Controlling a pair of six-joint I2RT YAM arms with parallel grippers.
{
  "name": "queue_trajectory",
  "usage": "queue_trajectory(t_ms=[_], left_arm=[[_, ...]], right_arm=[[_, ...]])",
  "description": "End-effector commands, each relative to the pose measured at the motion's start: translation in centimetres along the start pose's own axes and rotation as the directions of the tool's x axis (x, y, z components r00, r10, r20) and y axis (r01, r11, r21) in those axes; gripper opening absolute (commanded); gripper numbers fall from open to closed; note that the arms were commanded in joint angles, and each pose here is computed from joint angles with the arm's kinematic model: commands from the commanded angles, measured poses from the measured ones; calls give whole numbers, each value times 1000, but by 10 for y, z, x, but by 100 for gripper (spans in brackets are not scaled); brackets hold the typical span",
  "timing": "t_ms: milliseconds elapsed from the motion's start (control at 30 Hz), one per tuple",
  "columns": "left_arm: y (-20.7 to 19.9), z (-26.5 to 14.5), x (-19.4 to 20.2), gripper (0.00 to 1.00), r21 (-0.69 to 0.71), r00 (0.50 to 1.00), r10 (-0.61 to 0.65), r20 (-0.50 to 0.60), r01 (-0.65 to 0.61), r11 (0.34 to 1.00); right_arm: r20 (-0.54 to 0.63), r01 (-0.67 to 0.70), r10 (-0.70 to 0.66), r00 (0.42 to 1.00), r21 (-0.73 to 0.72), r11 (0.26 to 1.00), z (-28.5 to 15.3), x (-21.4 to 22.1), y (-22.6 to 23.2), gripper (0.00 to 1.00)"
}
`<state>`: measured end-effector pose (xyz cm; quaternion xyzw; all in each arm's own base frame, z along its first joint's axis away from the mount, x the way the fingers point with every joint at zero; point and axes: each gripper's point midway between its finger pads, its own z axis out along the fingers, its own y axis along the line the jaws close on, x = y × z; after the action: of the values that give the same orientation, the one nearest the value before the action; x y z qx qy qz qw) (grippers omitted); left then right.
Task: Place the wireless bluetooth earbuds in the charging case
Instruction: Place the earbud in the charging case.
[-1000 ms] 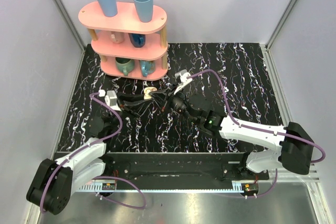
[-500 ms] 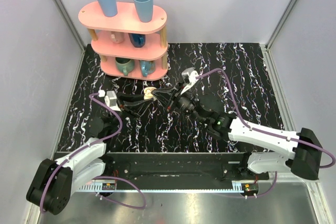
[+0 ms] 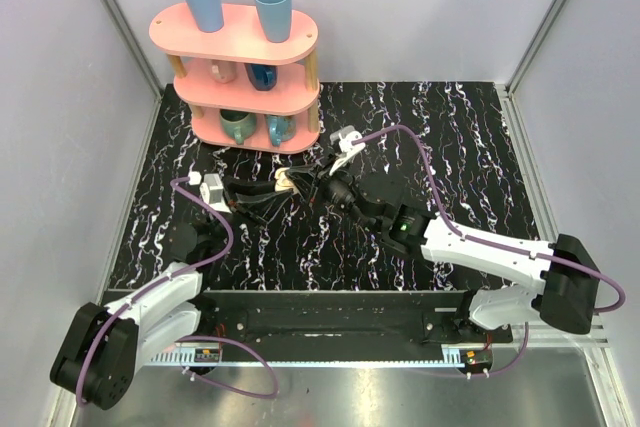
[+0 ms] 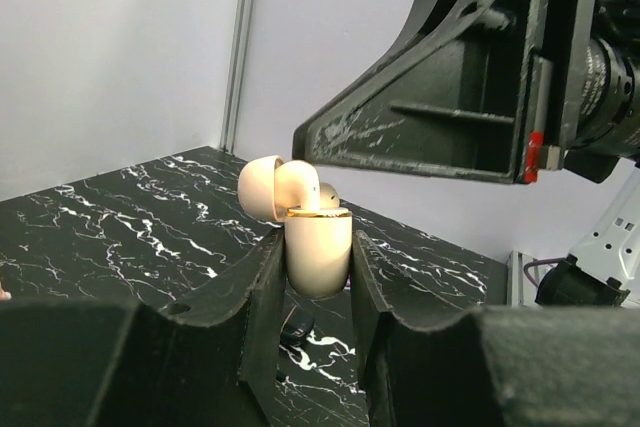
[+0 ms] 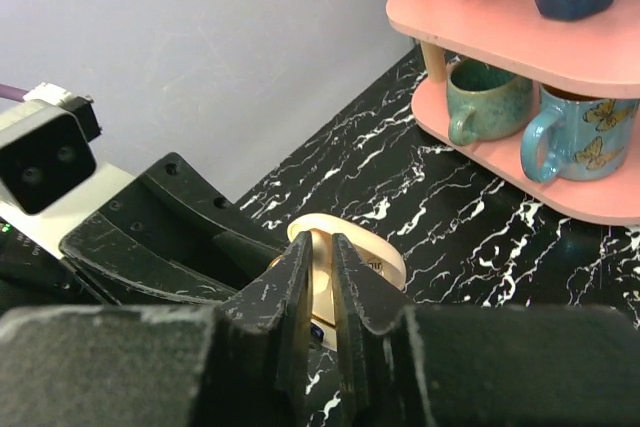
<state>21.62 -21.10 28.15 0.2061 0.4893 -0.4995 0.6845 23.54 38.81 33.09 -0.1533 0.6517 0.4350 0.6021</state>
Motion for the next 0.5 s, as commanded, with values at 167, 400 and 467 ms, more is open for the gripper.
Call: queue_trajectory(t_ms=[167,400,467], left_arm=[[-49,1,-71,0,162,944,179,278,-230,960],[-48,0,-71,0,160,944,180,278,-230,960],[-48,0,-70,0,162,945,178,276,-228,960]], right_arm=[[18,-21,22,1000,-4,1000,8,-11,4,20],[37,-26,26,999,-15,1000,3,-15,5,20],[42,-14,13,999,5,1000,3,-17,1,20]])
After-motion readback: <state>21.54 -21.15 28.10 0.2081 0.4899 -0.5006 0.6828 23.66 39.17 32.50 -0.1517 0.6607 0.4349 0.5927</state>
